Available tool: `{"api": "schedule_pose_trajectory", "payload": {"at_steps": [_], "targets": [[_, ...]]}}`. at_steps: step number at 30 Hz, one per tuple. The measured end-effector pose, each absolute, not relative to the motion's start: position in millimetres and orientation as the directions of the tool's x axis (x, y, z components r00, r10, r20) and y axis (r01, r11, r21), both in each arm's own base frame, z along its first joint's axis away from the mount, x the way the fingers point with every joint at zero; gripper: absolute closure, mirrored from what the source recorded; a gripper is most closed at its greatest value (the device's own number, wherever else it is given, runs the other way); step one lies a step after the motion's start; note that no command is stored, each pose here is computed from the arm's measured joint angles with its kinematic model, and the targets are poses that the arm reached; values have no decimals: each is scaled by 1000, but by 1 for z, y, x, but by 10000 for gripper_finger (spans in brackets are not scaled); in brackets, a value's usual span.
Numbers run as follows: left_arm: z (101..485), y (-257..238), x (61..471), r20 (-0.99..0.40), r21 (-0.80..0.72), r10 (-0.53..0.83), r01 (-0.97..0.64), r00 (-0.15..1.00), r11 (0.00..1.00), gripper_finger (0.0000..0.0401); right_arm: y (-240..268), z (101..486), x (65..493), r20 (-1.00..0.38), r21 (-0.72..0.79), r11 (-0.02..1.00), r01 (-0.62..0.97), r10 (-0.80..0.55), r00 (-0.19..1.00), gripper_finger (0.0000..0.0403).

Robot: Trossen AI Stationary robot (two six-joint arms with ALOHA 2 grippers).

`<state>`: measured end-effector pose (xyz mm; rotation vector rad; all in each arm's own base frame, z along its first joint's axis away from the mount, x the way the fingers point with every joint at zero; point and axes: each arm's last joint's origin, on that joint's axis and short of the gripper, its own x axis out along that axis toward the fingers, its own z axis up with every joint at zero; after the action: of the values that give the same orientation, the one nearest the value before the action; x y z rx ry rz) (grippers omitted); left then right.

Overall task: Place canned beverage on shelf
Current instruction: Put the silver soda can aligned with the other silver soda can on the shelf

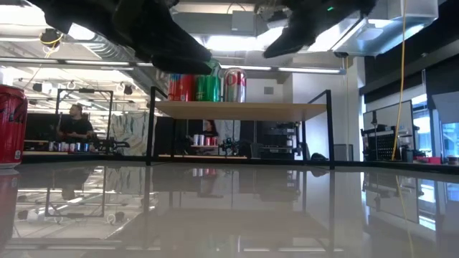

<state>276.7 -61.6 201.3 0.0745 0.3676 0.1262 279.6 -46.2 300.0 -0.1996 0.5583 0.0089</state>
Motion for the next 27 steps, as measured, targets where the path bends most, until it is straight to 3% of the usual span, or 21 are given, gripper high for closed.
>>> {"api": "schedule_pose_trajectory", "payload": {"at_steps": [4, 12, 21, 27], "targets": [[199, -76, 275, -357, 80, 69, -43, 931, 996, 42, -11, 281, 267, -554, -126, 976, -175, 77, 829, 262], [213, -113, 271, -345, 14, 25, -22, 938, 1000, 42, 55, 262, 254, -586, -29, 966, -256, 191, 788, 262], [253, -167, 273, -549, -10, 49, -65, 835, 998, 42, 118, 269, 241, -485, 13, 938, -346, 309, 818, 262], [270, -189, 261, -715, -88, 22, -121, 699, 989, 42, 148, 263, 237, -465, 14, 929, -370, 334, 820, 262]]}}
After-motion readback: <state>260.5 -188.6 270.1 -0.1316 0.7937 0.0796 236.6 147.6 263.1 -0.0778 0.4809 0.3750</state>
